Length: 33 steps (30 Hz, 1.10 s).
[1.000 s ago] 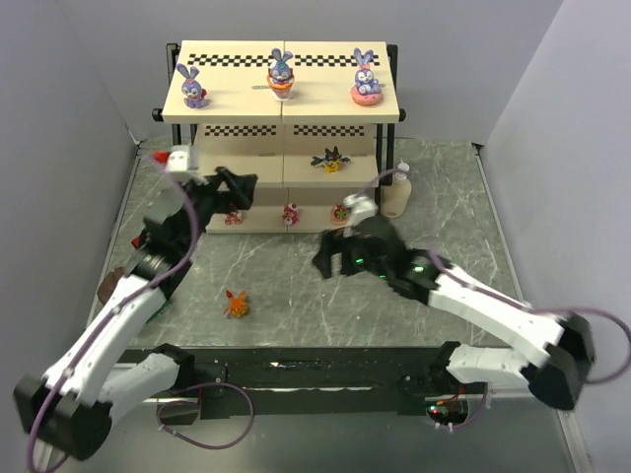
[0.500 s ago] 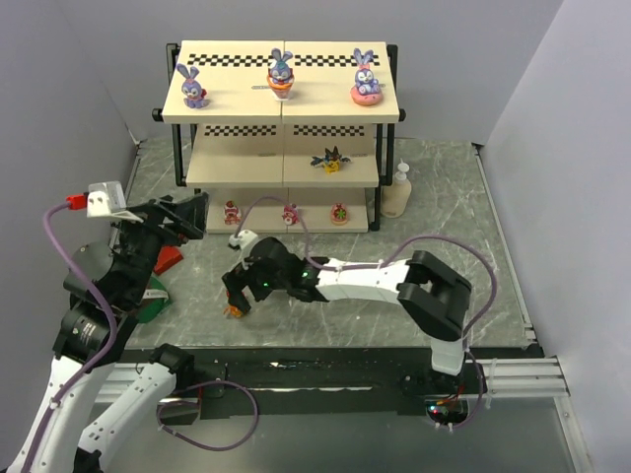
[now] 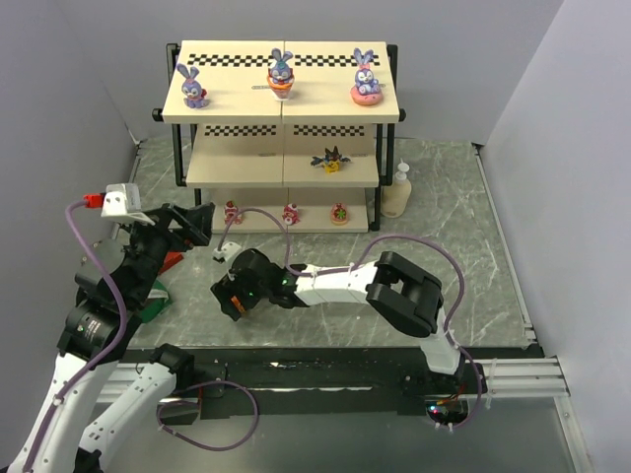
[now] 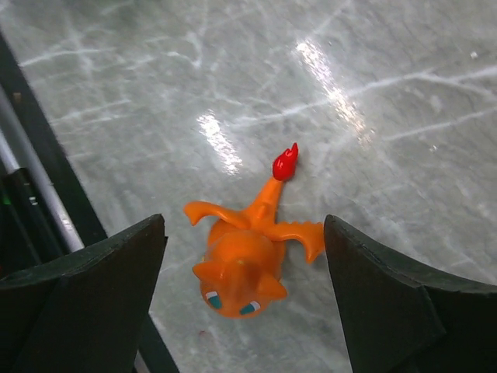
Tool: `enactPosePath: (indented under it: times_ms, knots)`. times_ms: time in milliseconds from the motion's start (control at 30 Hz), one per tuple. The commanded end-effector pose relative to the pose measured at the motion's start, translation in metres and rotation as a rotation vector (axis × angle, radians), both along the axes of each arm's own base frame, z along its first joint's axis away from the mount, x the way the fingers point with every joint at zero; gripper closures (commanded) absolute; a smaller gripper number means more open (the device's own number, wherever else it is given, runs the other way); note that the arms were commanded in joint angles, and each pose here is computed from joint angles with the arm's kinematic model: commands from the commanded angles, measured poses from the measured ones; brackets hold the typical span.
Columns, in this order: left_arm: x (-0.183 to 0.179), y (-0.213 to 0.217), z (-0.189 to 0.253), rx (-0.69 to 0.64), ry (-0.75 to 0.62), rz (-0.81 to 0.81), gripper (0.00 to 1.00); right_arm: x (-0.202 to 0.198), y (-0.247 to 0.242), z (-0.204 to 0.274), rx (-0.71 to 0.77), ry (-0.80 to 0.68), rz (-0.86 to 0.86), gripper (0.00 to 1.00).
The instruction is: Place and organize the plastic toys onto the shelf
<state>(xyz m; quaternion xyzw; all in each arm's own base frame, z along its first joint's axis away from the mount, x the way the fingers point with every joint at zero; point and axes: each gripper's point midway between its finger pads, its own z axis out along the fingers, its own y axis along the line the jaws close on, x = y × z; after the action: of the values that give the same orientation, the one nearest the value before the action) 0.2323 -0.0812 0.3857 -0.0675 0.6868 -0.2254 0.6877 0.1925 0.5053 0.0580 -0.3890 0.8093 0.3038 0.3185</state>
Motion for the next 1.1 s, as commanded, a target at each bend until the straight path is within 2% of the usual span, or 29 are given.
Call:
enactPosePath:
  times_ms: [0, 167, 300, 467, 500, 600, 767, 967, 1067]
  knots:
    - [0.000, -0.005, 0.001, 0.015, -0.014, -0.027, 0.04, 0.006, 0.007, 0.006, -0.005, -0.048, -0.052, 0.14]
    - [0.002, -0.006, -0.003, 0.021, -0.003, -0.032, 0.04, 0.007, 0.005, 0.003, -0.030, -0.067, -0.080, 0.29]
    - [0.003, -0.006, -0.005, 0.026, 0.002, -0.030, 0.04, 0.011, 0.002, 0.005, -0.035, -0.083, -0.113, 0.50]
    - [0.004, -0.011, -0.011, 0.028, 0.017, -0.055, 0.04, 0.017, -0.009, 0.010, -0.069, -0.110, -0.152, 0.66]
    - [0.004, -0.013, -0.012, 0.027, 0.023, -0.061, 0.04, 0.017, -0.012, 0.013, -0.075, -0.117, -0.153, 0.72]
    - [0.007, -0.021, -0.022, 0.025, 0.055, -0.094, 0.04, 0.020, -0.024, 0.019, -0.110, -0.141, -0.174, 0.80]
    - [0.016, -0.042, -0.051, -0.039, 0.146, -0.168, 0.04, 0.028, -0.077, 0.026, -0.285, -0.205, -0.235, 0.83]
    - [0.025, -0.065, -0.075, -0.127, 0.172, -0.248, 0.04, 0.026, -0.159, 0.007, -0.486, -0.149, -0.335, 0.83]
    - [0.027, -0.074, -0.082, -0.138, 0.174, -0.286, 0.04, 0.020, -0.185, 0.001, -0.516, -0.108, -0.355, 0.83]
